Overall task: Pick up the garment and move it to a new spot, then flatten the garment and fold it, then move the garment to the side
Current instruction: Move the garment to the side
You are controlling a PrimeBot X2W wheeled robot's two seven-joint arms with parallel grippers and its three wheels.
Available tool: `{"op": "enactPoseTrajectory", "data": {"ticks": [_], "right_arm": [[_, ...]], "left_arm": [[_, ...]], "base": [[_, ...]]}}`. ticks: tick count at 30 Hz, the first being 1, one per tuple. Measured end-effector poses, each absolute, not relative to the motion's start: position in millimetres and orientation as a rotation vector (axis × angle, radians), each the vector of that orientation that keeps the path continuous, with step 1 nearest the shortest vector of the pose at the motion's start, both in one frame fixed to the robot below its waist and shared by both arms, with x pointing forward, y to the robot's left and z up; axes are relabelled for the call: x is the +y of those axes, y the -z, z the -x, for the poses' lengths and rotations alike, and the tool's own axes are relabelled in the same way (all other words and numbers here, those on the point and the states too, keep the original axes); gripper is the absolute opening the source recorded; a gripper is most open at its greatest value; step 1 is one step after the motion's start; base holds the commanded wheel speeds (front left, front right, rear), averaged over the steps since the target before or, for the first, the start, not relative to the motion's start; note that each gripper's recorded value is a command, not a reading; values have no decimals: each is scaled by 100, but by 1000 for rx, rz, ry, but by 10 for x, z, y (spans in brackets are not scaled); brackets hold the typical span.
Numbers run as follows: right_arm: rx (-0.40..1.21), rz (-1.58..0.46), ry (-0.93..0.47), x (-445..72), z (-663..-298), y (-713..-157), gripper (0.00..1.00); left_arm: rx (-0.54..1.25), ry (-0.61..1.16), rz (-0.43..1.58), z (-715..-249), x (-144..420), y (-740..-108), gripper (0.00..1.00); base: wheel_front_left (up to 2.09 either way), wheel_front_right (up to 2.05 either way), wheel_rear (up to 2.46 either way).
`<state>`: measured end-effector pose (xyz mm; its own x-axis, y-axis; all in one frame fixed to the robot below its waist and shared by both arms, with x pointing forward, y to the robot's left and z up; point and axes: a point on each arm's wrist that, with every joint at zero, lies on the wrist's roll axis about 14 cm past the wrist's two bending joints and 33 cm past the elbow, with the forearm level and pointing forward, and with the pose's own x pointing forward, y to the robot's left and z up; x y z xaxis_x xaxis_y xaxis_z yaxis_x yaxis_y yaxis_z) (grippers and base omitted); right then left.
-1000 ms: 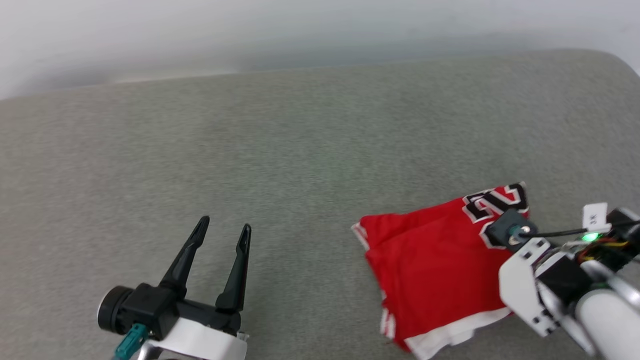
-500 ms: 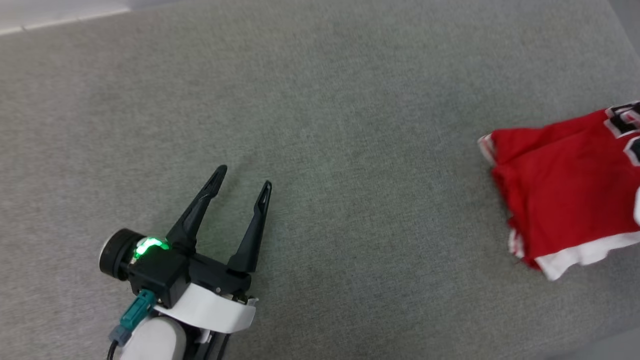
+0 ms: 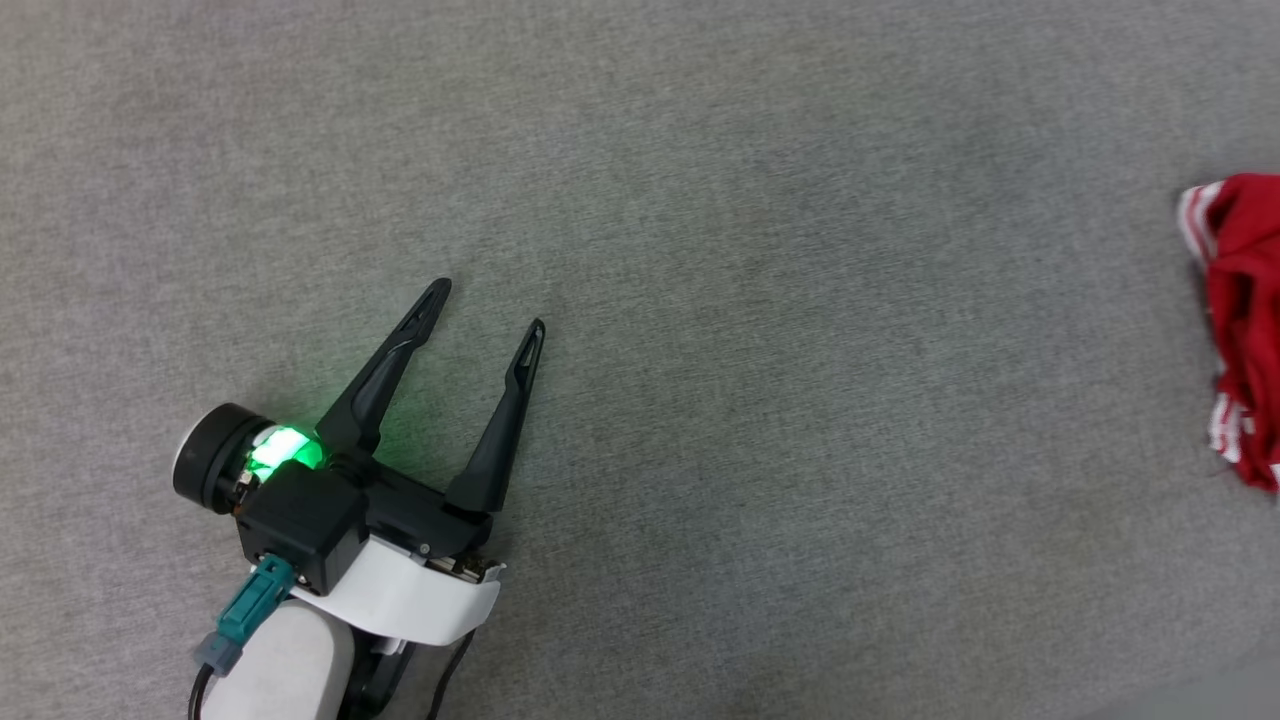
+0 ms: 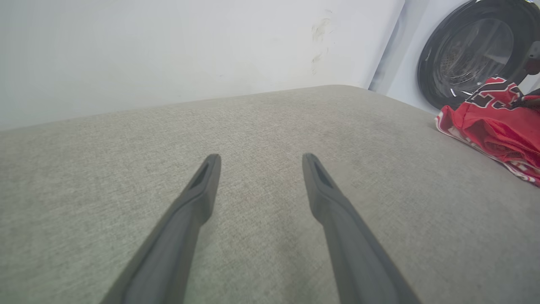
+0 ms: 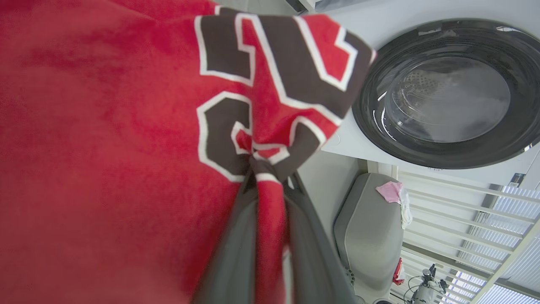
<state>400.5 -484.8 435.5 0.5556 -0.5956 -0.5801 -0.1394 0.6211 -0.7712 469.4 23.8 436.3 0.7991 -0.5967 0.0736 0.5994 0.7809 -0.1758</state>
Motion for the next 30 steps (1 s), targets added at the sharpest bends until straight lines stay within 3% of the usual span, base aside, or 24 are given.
{"op": "enactPoseTrajectory", "data": {"ticks": [6,7,8,9,16,21,30], "right_arm": [[965,863,358,-4942,-4018,-4310,0],[962,854,368,-4947,-4016,-4316,5],[964,852,373,-4946,-4009,-4321,69],[954,853,373,-4934,-4018,-4336,100],[785,839,388,-4781,-4236,-4769,100],[570,784,362,-4485,-4429,-5235,100],[82,550,191,-3332,-4540,-5990,100]], "left_arm": [[-8,633,187,-4701,294,-4339,100],[-10,632,186,-4699,294,-4348,100],[-12,632,186,-4696,294,-4361,100],[-16,631,187,-4692,290,-4383,100],[-67,595,196,-4660,327,-4660,100],[-104,535,196,-4565,466,-4896,100],[-189,323,153,-4288,1081,-5328,100]], "base": [[0,0,0],[0,0,0],[0,0,0],[0,0,0],[0,0,0],[0,0,0],[0,0,0]]}}
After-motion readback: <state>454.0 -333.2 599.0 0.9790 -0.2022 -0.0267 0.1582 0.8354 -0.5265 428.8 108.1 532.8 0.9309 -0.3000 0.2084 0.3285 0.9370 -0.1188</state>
